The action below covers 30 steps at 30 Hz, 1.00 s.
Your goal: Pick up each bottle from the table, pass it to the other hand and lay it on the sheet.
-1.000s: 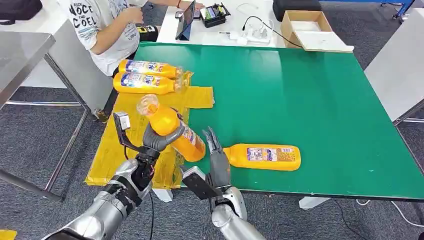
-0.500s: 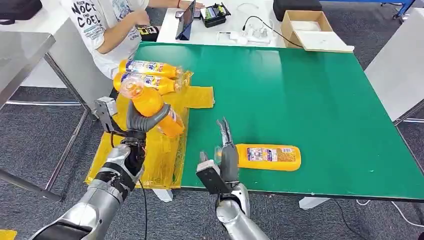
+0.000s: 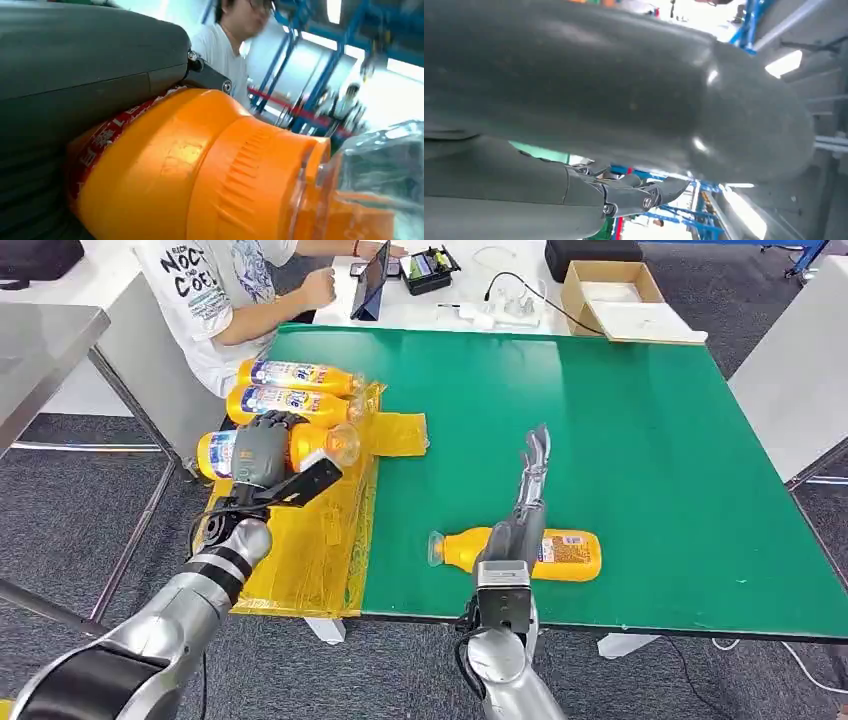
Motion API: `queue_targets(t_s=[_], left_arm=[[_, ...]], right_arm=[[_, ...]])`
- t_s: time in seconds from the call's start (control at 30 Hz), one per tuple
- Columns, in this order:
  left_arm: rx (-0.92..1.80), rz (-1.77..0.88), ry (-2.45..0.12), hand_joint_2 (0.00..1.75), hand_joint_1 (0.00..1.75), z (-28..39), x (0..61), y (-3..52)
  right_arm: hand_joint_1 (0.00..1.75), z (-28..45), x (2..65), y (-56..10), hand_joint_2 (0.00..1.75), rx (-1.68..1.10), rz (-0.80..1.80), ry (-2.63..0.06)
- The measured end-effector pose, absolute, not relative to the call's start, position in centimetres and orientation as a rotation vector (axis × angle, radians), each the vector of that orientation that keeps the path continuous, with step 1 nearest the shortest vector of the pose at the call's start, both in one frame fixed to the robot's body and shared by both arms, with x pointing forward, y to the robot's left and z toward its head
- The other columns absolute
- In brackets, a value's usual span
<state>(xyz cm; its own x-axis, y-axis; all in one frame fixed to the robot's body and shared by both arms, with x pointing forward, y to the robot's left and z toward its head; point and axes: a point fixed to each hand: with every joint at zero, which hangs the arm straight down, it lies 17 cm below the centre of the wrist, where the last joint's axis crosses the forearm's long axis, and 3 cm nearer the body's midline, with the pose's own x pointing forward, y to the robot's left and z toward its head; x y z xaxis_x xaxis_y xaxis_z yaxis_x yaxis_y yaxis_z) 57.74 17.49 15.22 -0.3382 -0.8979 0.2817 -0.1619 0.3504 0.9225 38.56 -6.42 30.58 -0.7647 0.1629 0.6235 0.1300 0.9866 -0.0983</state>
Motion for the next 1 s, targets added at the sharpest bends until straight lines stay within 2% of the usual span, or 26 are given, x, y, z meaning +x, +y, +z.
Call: queue_targets(t_s=[0.43,0.67,1.0], left_arm=[[0.981,-1.25,-1.546,1.75,1.75,11.3,58.4,20.5],[0.829,-1.38,-1.35,1.75,1.75,6.5,57.7,22.5],[0.666,-1.412,-1.231,1.75,1.75,2.9,55.9,23.5]], right_arm=[[0.0,32.0,38.0,-7.3,0.0,-0.19,0.028,-2.491],[0.0,32.0,37.8,-7.1,0.0,-0.144,0.018,-2.491],[0.0,31.6,37.8,-6.9,0.0,-0.123,0.027,-2.485]])
